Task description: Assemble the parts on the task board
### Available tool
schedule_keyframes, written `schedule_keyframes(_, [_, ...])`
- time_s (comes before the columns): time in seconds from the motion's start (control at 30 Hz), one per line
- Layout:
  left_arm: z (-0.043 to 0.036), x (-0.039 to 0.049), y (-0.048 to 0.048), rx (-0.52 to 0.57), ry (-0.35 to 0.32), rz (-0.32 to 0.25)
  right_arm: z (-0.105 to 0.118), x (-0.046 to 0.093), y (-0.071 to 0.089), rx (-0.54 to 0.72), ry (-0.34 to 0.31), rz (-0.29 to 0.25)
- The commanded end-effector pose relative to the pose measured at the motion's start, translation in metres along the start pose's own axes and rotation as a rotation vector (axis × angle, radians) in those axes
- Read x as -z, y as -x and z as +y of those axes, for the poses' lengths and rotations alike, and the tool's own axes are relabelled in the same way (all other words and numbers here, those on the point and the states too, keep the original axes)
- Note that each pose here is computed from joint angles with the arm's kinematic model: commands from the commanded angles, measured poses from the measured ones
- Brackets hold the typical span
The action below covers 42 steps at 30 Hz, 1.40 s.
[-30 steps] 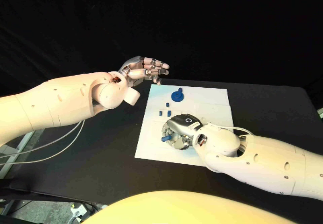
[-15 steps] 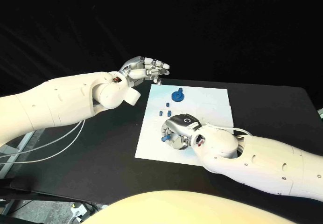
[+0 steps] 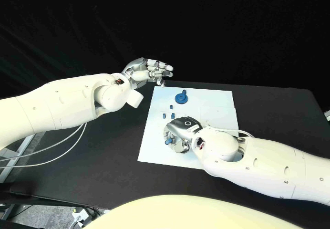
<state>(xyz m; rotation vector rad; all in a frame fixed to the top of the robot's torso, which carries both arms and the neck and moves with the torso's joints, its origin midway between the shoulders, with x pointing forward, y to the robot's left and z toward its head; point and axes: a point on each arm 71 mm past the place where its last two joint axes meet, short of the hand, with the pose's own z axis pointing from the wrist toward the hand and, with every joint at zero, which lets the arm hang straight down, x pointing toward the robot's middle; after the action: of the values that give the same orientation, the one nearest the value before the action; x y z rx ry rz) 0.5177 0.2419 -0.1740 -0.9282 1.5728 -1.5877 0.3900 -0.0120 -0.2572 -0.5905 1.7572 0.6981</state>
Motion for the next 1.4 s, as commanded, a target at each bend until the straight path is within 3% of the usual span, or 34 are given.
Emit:
schedule_keyframes(0.03, [-0.0006, -0.0009, -0.0014, 0.003, -0.002, 0.006, 0.0002, 0.0001, -0.0040, 0.006, -0.009, 0.014])
schedule_keyframes(0.63, [0.0002, -0.0013, -0.0017, 0.004, 0.004, 0.011, 0.0004, -0.0012, -0.0015, -0.036, -0.002, -0.023])
schedule_keyframes(1.4, [0.0007, -0.0015, -0.0019, 0.005, 0.007, 0.014, -0.0036, 0.0016, -0.0028, -0.034, -0.013, -0.008])
